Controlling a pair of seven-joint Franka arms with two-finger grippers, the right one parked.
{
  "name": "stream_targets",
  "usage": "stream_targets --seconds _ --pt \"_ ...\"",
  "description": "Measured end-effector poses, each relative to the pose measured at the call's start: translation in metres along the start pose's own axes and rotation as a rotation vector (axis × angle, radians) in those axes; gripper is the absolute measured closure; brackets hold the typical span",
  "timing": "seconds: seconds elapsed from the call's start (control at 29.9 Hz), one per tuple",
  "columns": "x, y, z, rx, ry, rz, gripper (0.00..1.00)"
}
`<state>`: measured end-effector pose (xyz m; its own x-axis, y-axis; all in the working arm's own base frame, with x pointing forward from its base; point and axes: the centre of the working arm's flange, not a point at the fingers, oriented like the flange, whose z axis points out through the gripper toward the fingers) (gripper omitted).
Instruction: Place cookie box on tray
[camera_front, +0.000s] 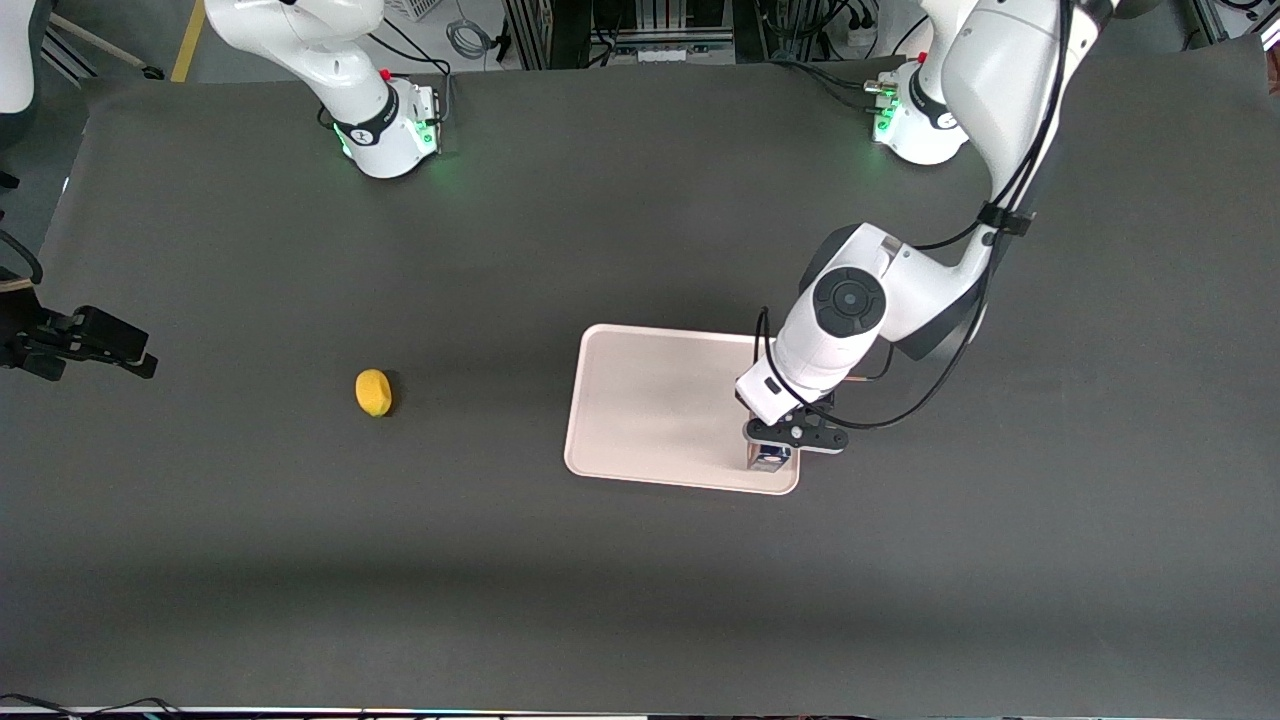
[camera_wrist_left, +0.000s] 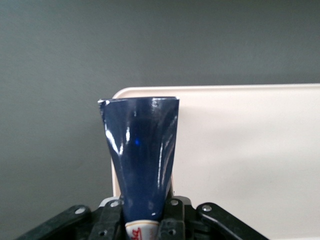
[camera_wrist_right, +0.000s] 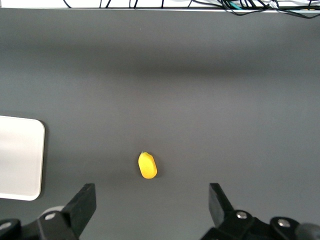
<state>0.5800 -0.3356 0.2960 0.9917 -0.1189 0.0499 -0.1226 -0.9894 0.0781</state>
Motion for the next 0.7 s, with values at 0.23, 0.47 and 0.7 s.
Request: stream_targets --seconds 0.23,0.47,0.7 --pt "-0.009 0.007 0.022 -0.001 -0.022 -0.005 0.75" --pt "-0.010 0.009 0.025 0.012 -0.020 0.001 0.75" --pt "-0.012 0.008 0.029 0.022 -0.022 0.007 0.75"
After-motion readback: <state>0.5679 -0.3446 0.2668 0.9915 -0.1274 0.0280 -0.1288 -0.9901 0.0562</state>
